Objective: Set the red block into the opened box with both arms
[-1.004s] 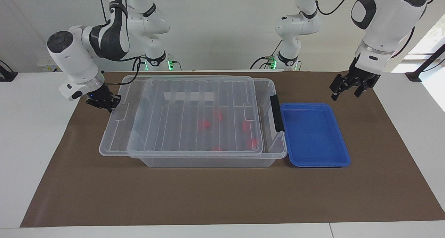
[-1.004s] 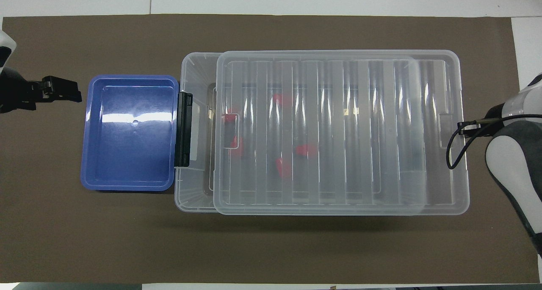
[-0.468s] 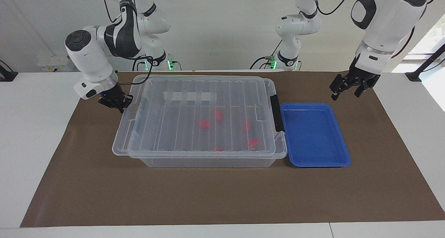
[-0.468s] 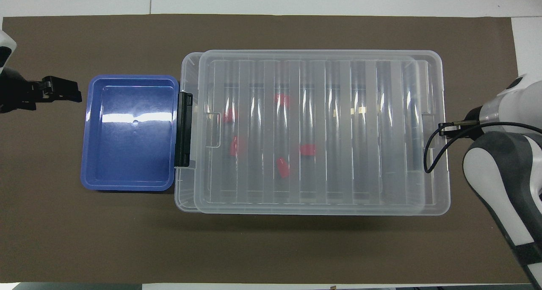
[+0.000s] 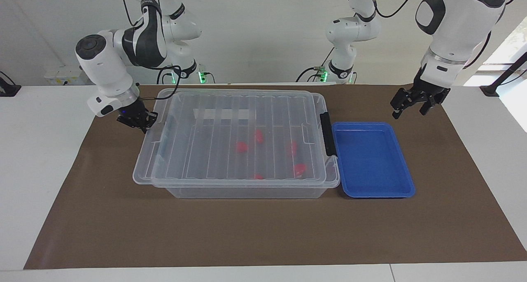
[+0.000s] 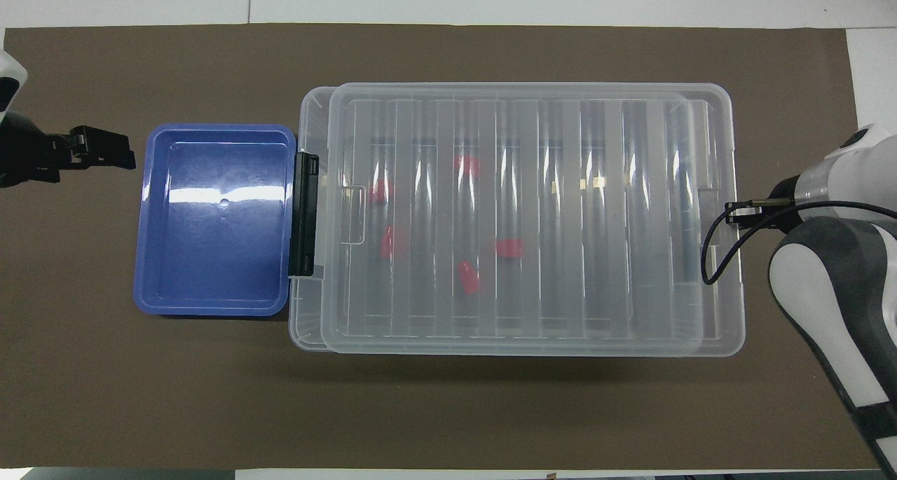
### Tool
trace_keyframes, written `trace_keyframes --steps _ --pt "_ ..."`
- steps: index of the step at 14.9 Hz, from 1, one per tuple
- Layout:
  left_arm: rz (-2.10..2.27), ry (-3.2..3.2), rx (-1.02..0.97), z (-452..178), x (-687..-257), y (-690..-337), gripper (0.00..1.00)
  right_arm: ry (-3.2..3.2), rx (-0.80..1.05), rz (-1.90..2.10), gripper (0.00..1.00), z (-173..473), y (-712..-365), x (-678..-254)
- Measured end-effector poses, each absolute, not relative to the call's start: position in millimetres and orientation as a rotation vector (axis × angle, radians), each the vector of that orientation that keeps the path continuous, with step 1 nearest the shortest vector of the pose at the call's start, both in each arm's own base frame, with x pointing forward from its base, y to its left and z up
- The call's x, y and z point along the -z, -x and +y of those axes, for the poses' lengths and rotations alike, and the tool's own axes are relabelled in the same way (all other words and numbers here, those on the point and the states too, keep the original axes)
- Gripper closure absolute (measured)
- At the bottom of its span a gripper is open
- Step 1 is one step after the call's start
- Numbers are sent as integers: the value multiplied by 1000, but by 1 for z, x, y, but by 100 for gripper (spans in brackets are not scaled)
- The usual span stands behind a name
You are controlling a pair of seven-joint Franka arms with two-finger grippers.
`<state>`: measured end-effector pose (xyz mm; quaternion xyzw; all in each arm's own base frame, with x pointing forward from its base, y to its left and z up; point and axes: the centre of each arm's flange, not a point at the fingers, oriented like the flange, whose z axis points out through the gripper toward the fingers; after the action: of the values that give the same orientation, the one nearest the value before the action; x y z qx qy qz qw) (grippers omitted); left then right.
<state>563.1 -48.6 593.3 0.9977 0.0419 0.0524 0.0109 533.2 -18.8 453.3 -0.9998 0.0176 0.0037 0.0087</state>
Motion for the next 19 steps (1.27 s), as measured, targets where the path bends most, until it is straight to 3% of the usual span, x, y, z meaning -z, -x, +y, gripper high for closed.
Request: trace_keyframes --steps 19 --pt "131 -3113 -163 -49 -593 -563 0 3111 -4 27 99 4 -534 -456"
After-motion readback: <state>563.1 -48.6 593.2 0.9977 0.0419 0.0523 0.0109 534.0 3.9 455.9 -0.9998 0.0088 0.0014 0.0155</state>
